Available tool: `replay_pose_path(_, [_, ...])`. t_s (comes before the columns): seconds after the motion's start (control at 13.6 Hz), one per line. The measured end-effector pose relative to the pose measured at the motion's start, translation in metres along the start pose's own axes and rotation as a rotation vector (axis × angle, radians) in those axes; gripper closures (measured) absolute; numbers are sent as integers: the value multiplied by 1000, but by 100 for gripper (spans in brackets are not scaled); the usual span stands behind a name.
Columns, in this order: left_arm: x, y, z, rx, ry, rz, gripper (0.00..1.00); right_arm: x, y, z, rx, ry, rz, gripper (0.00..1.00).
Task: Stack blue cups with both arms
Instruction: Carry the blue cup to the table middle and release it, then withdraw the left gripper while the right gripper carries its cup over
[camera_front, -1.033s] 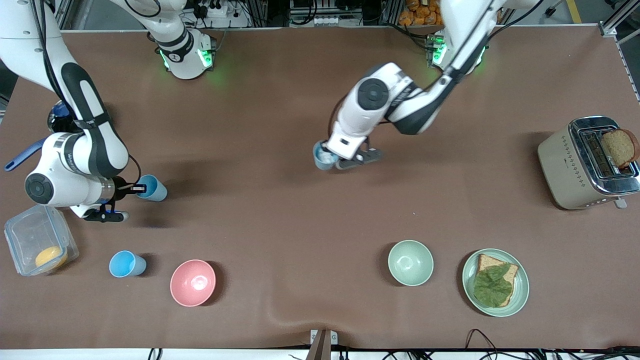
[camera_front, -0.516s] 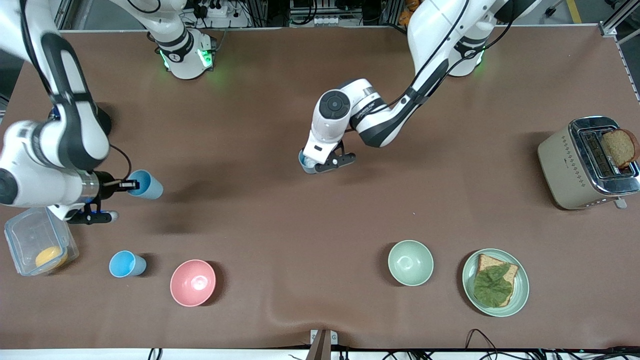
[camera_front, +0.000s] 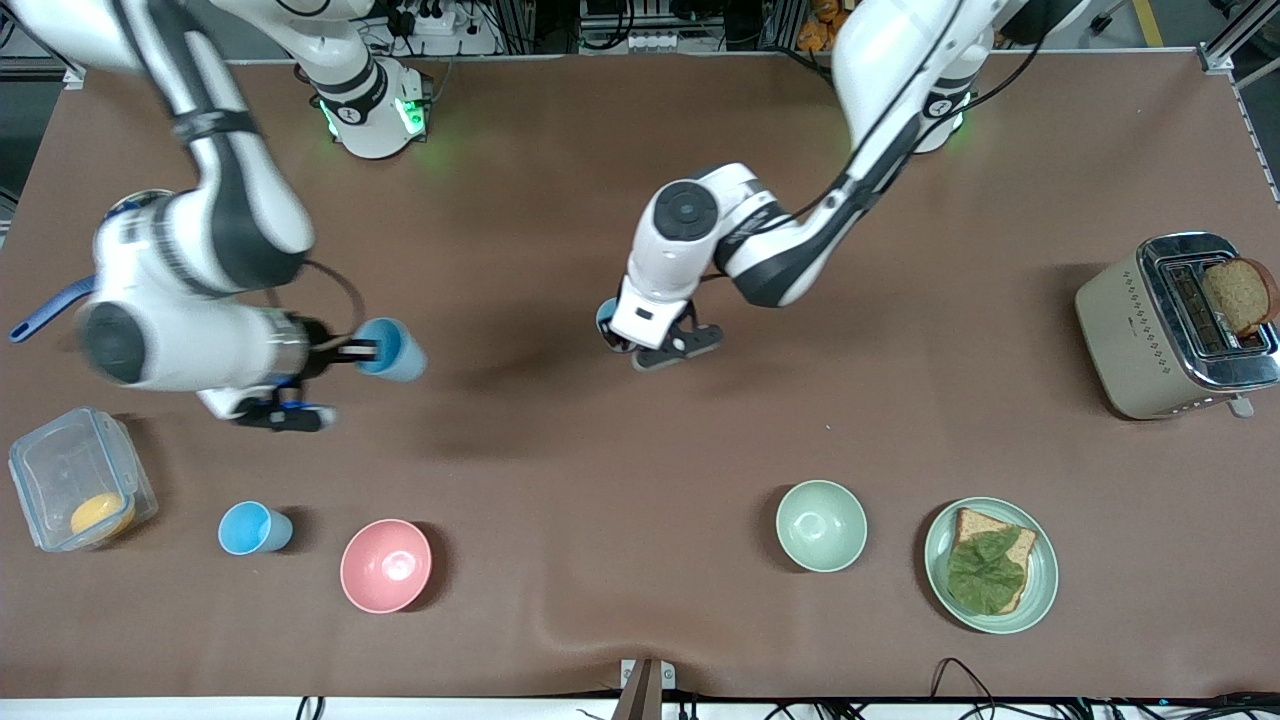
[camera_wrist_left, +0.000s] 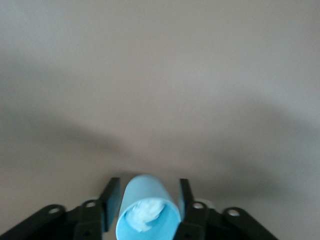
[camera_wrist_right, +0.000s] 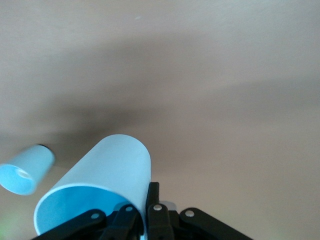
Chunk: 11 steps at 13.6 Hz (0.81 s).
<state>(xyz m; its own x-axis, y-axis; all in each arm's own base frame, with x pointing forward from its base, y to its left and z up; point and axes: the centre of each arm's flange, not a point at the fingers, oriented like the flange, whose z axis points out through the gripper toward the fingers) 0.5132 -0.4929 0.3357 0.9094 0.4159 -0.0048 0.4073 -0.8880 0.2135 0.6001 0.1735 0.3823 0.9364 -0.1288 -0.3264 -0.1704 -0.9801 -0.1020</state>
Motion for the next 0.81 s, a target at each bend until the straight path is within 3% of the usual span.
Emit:
replay_pose_path(0.15, [40,-13,-73,6,70,-37,20,-19,-53,12,-7,30,73,96])
replay_pose_path(0.3, [79,-46,-139,76,119,20,1,-37,-97,25,-3,60,132,96])
replay_pose_path(0.59, [184,-156,-221,218,114,284,0,-92,-194,76,-2,84,246,96])
replay_pose_path(0.81, [219,-217,-263,220,51,310,0,-109,-229,109,-1,80,320,96])
